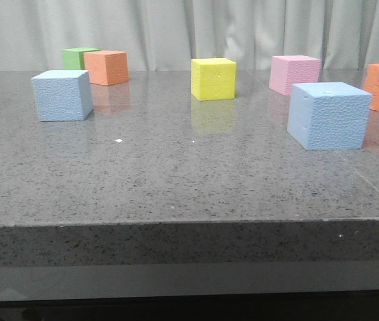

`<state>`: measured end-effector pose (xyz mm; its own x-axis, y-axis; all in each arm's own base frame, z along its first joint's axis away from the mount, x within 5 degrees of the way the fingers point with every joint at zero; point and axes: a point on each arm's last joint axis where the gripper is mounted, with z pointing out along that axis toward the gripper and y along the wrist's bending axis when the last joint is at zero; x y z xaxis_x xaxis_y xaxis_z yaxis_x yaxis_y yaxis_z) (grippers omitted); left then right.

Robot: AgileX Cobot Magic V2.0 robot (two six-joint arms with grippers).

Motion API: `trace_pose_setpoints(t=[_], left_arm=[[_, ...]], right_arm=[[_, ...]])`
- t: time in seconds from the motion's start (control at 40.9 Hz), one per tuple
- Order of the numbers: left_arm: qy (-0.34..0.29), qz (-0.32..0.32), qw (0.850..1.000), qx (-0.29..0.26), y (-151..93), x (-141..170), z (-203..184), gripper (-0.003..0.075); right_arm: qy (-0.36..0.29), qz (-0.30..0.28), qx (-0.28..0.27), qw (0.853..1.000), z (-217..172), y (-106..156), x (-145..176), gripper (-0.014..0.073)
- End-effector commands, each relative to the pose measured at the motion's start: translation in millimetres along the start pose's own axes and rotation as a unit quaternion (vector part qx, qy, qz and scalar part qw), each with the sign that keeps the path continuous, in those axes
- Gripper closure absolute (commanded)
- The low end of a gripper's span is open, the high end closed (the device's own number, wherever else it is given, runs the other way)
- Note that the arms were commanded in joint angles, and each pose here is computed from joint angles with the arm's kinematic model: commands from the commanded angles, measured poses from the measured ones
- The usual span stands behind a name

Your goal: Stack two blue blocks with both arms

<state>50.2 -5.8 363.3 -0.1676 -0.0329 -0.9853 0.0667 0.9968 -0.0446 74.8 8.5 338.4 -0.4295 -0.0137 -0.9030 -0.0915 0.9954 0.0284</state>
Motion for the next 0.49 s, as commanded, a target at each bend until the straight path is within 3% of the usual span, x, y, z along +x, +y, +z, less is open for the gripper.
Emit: trace_pose_setpoints(t=[0.0, 0.245, 0.465], left_arm=[[-0.048, -0.008, 0.999, 0.0, 0, -15, 0, 0.0188], [-0.048, -0.008, 0.999, 0.0, 0, -15, 0, 0.0188], [-0.048, -0.008, 0.999, 0.0, 0, -15, 0, 0.0188]], right_arm=[[-0.015, 0.004, -0.006, 1.0, 1, 1, -13, -0.004], [0.062, 0.041, -0.053, 0.996, 23, 8, -23, -0.0058], [0.154, 0.016, -0.14, 0.978, 61, 24, -44, -0.0058]])
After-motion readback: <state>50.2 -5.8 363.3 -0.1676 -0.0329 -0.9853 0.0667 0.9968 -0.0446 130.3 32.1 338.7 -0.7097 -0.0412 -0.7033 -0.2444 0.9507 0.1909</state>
